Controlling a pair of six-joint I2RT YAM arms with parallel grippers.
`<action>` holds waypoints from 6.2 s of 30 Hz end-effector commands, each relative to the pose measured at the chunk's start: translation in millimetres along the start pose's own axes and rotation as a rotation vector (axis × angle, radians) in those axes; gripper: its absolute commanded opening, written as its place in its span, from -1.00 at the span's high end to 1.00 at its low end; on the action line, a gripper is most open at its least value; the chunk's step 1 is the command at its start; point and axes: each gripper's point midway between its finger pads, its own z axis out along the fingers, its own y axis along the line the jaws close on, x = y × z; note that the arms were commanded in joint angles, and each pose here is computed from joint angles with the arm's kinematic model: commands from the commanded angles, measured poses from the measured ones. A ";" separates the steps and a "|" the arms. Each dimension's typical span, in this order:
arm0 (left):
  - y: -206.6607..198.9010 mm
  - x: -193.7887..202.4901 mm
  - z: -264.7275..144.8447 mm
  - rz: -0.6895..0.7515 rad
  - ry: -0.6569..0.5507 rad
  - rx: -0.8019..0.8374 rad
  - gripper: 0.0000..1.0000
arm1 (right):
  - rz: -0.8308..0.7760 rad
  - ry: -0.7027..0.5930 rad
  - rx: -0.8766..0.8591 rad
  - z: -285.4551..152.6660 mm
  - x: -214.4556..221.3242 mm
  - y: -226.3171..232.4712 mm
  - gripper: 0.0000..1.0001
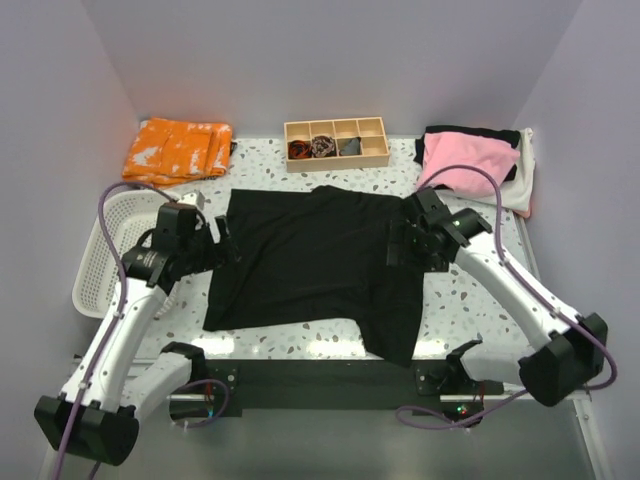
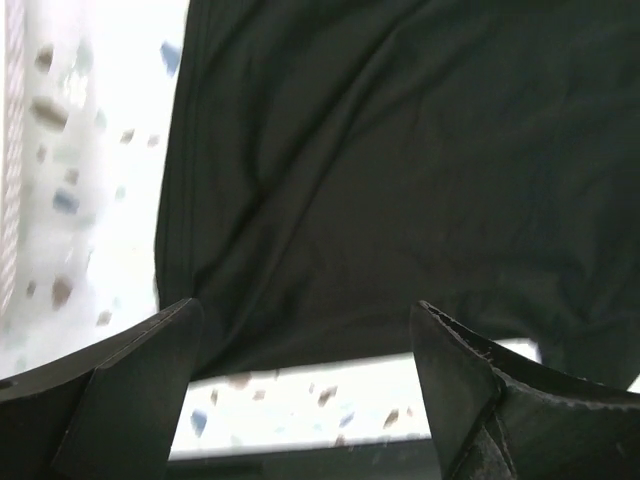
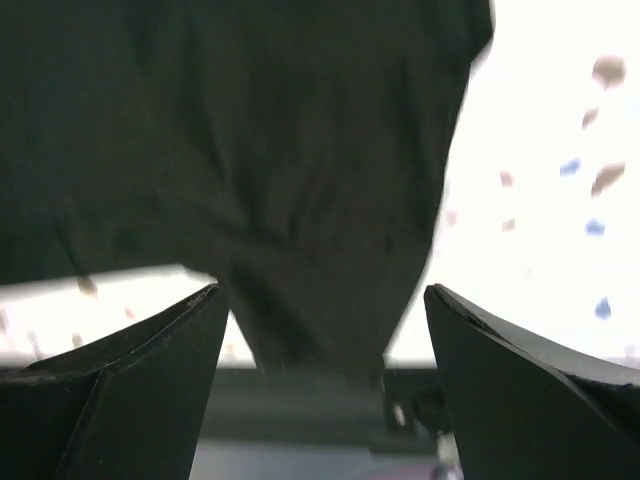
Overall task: Fold and stack the t-shirts
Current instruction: Flatten out the tshirt
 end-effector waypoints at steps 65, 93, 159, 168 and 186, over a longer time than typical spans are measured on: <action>14.5 -140.5 283.0 -0.029 0.021 -0.175 0.56 | -0.108 -0.173 -0.470 133.7 -266.5 46.5 0.84; 15.4 -119.2 271.7 -0.060 0.035 -0.152 0.64 | -0.111 -0.036 -0.365 107.9 -141.8 96.5 -0.46; 36.1 -179.5 264.3 -0.070 -0.034 -0.160 0.89 | -0.033 -0.464 -0.055 120.6 -391.3 -30.6 0.83; 29.2 -200.8 256.7 -0.054 -0.070 -0.128 0.67 | -0.056 -0.437 -0.141 131.2 -382.4 -16.4 0.80; 9.1 -156.7 246.0 -0.100 -0.020 0.017 -0.10 | -0.037 -0.402 -0.188 141.5 -371.2 -8.8 0.80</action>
